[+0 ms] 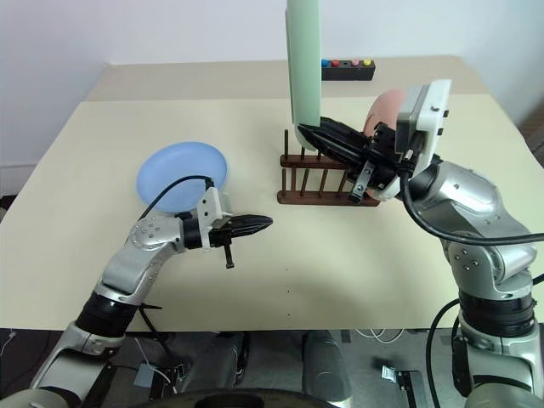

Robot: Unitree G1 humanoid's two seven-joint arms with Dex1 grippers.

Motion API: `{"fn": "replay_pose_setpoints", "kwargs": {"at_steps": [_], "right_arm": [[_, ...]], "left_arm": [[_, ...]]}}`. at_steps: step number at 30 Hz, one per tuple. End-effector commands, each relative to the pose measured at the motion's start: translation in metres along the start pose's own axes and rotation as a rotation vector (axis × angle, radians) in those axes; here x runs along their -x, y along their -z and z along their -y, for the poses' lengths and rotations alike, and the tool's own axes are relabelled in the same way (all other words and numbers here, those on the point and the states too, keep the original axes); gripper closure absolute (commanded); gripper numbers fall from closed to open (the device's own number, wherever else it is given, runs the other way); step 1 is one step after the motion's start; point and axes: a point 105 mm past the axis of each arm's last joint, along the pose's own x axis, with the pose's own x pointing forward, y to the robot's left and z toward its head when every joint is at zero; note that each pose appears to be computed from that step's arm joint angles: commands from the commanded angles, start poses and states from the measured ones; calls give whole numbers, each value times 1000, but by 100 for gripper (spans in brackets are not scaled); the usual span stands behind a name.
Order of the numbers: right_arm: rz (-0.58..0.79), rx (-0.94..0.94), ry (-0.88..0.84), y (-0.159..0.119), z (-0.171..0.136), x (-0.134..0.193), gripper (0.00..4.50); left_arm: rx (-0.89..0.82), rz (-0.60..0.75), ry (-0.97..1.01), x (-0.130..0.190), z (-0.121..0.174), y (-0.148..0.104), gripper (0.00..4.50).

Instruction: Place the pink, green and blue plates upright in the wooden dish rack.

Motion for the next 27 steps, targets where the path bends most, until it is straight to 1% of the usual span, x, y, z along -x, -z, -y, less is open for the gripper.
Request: {"fn": "replay_pose_setpoints", "kwargs": {"at_steps": [1, 11, 27], "right_arm": [[22, -11, 30, -1, 4, 5, 448], [-4, -68, 125, 19, 21, 19, 448], [-25, -110, 183, 33, 32, 30, 448]], "left_arm": [[-22, 35, -10, 6, -1, -12, 450], [-24, 33, -19, 8, -2, -12, 450], [-27, 23, -14, 5, -1, -10, 450]]}}
